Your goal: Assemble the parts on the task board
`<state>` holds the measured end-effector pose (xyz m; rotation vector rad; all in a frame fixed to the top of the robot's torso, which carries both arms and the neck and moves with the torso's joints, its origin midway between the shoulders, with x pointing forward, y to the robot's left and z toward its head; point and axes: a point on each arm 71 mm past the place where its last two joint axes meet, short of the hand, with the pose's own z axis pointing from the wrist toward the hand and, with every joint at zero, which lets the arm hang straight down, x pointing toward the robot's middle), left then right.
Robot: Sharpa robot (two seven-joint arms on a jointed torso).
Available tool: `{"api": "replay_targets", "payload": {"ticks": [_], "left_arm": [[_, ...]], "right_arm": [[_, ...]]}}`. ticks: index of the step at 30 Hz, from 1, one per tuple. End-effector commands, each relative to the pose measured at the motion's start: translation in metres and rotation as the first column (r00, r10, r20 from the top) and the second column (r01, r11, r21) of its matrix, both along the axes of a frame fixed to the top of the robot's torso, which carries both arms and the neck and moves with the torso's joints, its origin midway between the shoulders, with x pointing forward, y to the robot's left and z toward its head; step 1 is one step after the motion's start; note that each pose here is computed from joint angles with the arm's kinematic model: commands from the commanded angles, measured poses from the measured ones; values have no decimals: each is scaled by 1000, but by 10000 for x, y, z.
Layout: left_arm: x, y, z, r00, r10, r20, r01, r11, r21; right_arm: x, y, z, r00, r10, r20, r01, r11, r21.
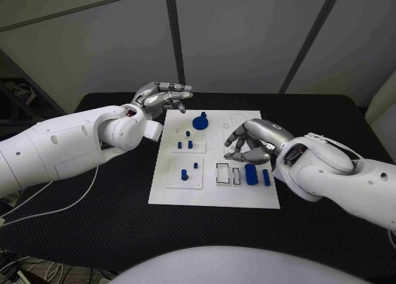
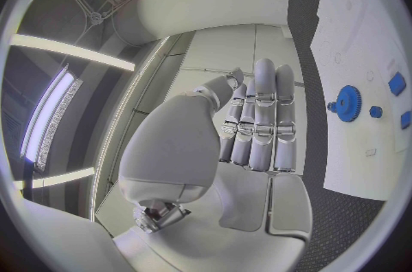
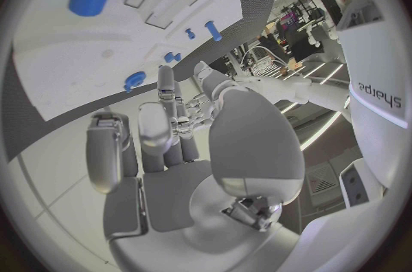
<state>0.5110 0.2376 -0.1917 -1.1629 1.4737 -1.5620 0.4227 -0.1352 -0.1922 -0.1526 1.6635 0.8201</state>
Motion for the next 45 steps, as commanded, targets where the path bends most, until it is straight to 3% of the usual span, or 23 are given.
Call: {"api": "replay_targets", "payload": {"ticks": [1,3,6,9,18,26,45], "left_arm": [[-5,-6,12,1000,-8,4,8,1000,-7],[-7,-3,9,1000,-8,3,8,1000,-7],[-10,-7,7,1000,-9,3,9,1000,-7],[-14,-9,1,1000,-11,2,11,1000,-8],[-24,-3,-7,1000,-11,0,11,1000,-8],[-27,13,-7,1000,-9,0,9,1000,-7],[-28,13,-10,1000,-11,-1,11,1000,-7]], "right_arm": [[11,-263,-11,972,-165,-170,181,980,84],[4,-414,-11,955,-217,-201,234,970,62],[-12,-553,-10,939,-275,-207,285,958,19],[-42,-623,-30,930,-318,-183,316,948,-40],[-206,-615,-263,910,-382,-164,351,917,-188],[-242,-569,-380,902,-400,-162,359,904,-234],[-189,-456,-529,901,-395,-182,334,896,-293]]}}
